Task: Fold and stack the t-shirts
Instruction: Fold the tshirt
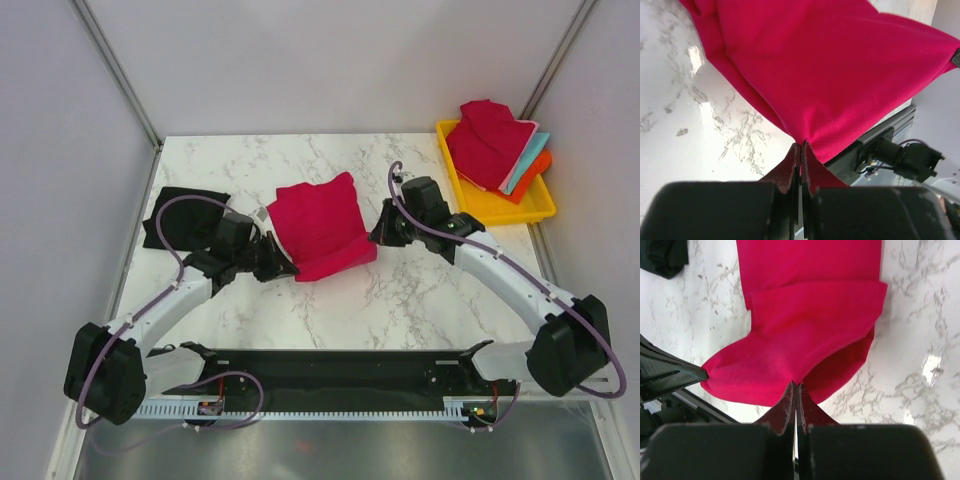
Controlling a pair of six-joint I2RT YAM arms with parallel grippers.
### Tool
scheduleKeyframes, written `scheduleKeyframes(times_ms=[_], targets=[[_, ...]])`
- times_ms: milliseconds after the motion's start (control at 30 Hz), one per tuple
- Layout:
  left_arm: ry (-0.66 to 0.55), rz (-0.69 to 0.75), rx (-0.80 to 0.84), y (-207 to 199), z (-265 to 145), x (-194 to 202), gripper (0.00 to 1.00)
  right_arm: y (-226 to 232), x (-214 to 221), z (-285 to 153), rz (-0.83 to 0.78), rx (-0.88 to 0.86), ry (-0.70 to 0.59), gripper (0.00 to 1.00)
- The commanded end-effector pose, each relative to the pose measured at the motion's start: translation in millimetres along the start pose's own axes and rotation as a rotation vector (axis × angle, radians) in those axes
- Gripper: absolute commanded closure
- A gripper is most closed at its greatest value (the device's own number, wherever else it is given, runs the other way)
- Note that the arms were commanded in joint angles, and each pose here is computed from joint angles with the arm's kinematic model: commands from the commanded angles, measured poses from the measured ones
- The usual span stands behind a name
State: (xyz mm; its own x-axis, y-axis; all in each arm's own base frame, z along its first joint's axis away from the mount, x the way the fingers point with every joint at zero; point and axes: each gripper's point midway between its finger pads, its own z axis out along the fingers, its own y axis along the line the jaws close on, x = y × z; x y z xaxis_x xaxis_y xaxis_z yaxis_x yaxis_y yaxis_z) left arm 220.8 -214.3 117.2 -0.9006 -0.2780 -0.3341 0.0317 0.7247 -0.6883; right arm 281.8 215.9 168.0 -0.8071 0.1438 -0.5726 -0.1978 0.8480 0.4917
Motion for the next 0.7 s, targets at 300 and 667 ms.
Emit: scheduleKeyframes(times_ms=[300,667], targets=[[-0.015,-0.063,0.044,-33,-1,-98,0.98,20,-108,50,0.023,0.049,-0.090,1.00],[-0.068,-0.187,-0.005,-16,22,-181,0.98,31,-201,98,0.041,0.016,-0.219,1.00]])
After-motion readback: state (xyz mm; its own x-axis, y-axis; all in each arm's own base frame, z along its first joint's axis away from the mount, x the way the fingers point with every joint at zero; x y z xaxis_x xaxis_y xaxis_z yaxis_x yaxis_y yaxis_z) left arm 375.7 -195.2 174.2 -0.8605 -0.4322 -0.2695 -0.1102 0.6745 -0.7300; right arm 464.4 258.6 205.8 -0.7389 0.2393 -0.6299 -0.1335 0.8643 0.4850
